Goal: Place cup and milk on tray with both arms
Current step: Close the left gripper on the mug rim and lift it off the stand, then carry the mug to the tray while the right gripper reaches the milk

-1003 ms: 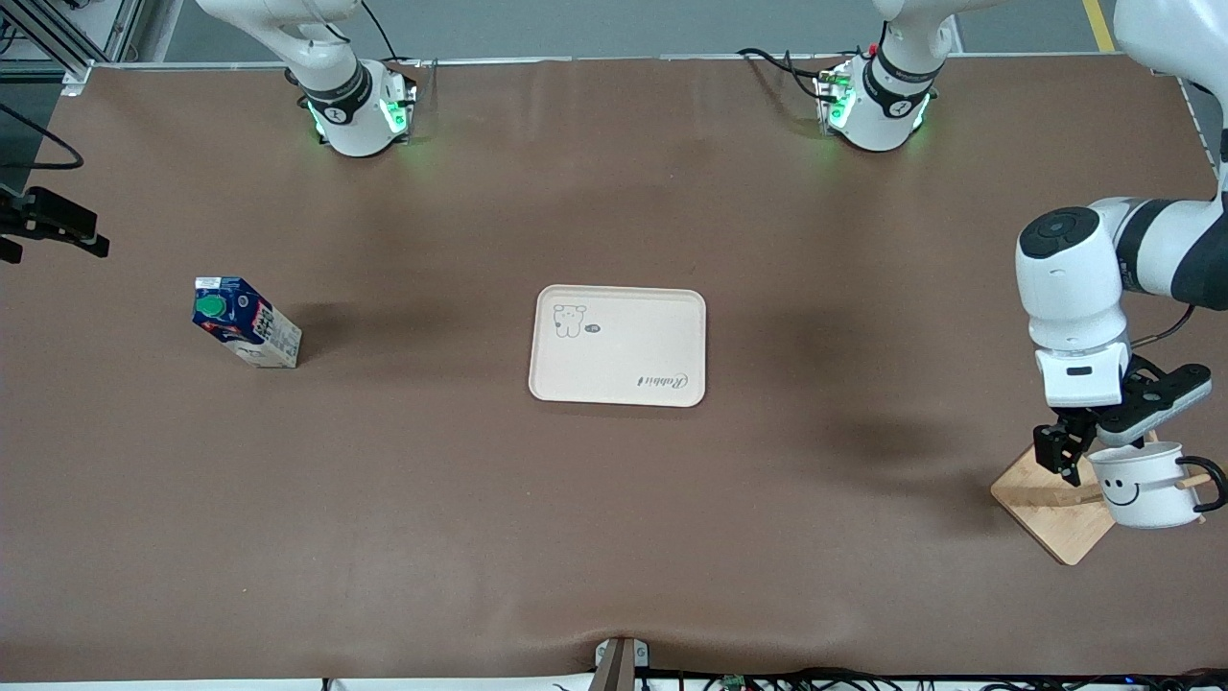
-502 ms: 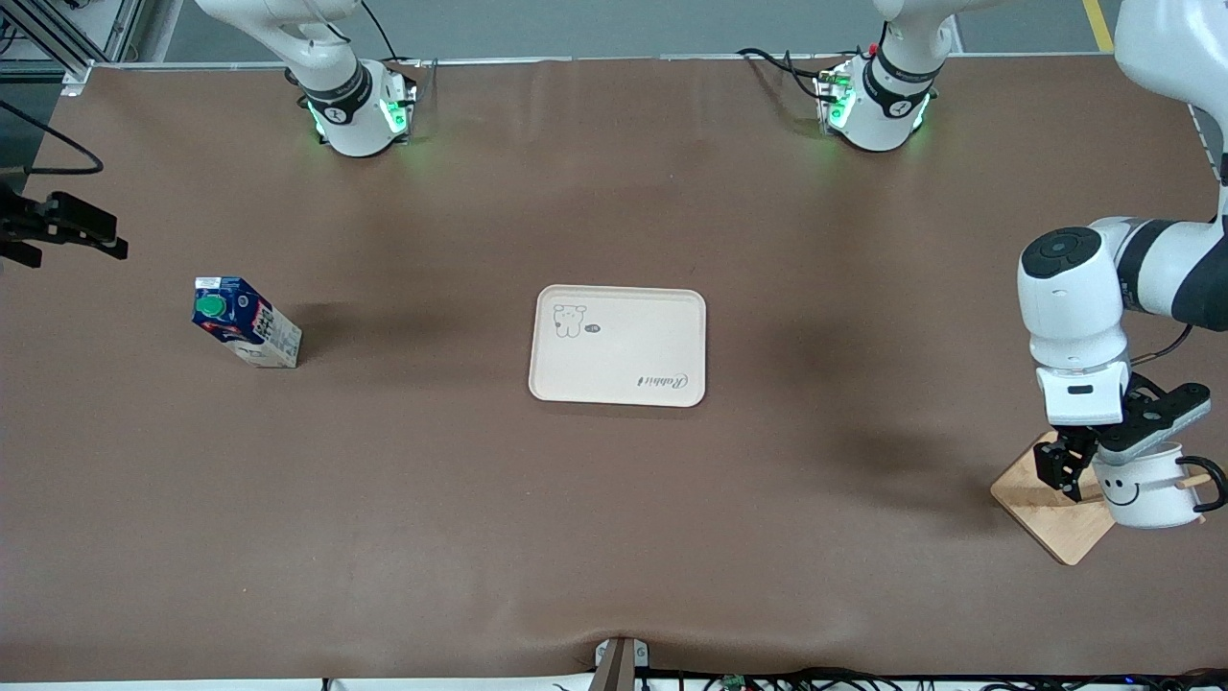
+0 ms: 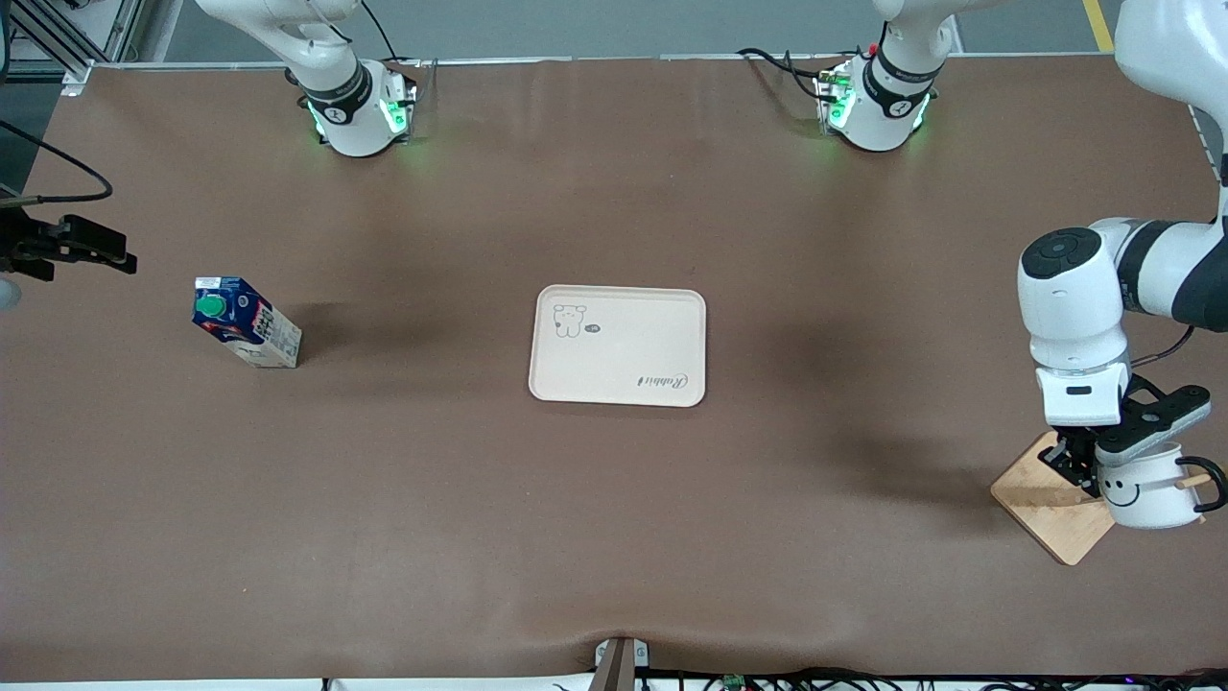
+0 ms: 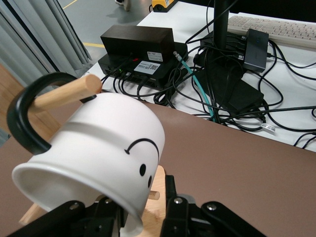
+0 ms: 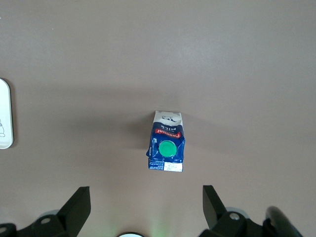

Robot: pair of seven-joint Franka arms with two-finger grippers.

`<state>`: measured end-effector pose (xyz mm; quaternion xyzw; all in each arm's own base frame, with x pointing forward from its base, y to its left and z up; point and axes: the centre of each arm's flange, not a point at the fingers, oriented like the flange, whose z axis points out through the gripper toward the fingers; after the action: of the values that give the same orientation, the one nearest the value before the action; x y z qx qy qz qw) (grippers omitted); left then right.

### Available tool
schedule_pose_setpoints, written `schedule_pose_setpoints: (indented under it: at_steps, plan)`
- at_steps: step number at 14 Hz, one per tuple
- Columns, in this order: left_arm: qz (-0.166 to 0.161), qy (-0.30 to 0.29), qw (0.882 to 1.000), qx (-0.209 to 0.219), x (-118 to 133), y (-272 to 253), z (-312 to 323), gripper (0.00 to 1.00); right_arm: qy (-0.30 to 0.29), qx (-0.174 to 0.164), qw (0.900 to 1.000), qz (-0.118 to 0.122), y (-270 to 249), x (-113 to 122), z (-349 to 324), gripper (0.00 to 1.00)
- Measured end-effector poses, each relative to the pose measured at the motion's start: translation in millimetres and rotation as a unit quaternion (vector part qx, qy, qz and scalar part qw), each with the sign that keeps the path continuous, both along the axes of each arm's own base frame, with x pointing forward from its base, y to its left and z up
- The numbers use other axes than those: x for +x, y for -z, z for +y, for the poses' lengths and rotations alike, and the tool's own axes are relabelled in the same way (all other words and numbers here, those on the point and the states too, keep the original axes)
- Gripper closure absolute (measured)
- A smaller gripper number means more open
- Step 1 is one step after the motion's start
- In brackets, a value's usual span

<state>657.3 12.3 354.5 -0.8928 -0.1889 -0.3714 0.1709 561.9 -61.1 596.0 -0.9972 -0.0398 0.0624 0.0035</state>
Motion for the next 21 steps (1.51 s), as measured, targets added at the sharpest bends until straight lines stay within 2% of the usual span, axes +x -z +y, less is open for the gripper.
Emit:
schedule_pose_setpoints:
  at_steps: [1,2,3,7,11,16,19,21]
  plan:
    - [0.000,0.002,1.000,0.000,0.0,-0.1,-1.9,0.72,0.000,0.000,1.000,-0.001,-0.6,0.0,-0.4,0.00]
    - [0.000,0.003,1.000,-0.001,0.1,-0.1,-3.9,0.85,0.001,0.000,1.000,-0.001,-0.7,0.0,-0.8,0.00]
    - [-0.001,0.006,1.000,0.001,0.6,-1.2,-5.7,0.93,0.001,0.000,1.000,-0.001,-0.7,0.0,-1.0,0.00]
    - [0.001,0.021,1.000,0.008,1.5,-3.2,-13.8,0.93,0.001,0.000,1.000,-0.001,-0.8,0.0,-1.1,0.00]
    - [0.031,0.084,0.994,0.059,2.3,-9.5,-26.4,0.93,0.001,0.000,1.000,-0.001,-0.9,0.0,-1.1,0.00]
    - [0.039,0.127,0.987,0.093,0.7,-29.0,-40.9,0.93,0.001,0.000,1.000,-0.001,-1.0,0.0,-1.1,0.00]
    - [0.042,0.133,0.983,0.116,-2.5,-45.8,-60.1,0.93,0.001,0.000,1.000,-0.001,-1.0,-0.1,-1.3,0.00]
    - [0.055,0.117,0.986,0.108,-6.2,-53.9,-82.8,0.93,0.001,0.000,1.000,-0.001,-1.0,-0.1,-1.5,0.00]
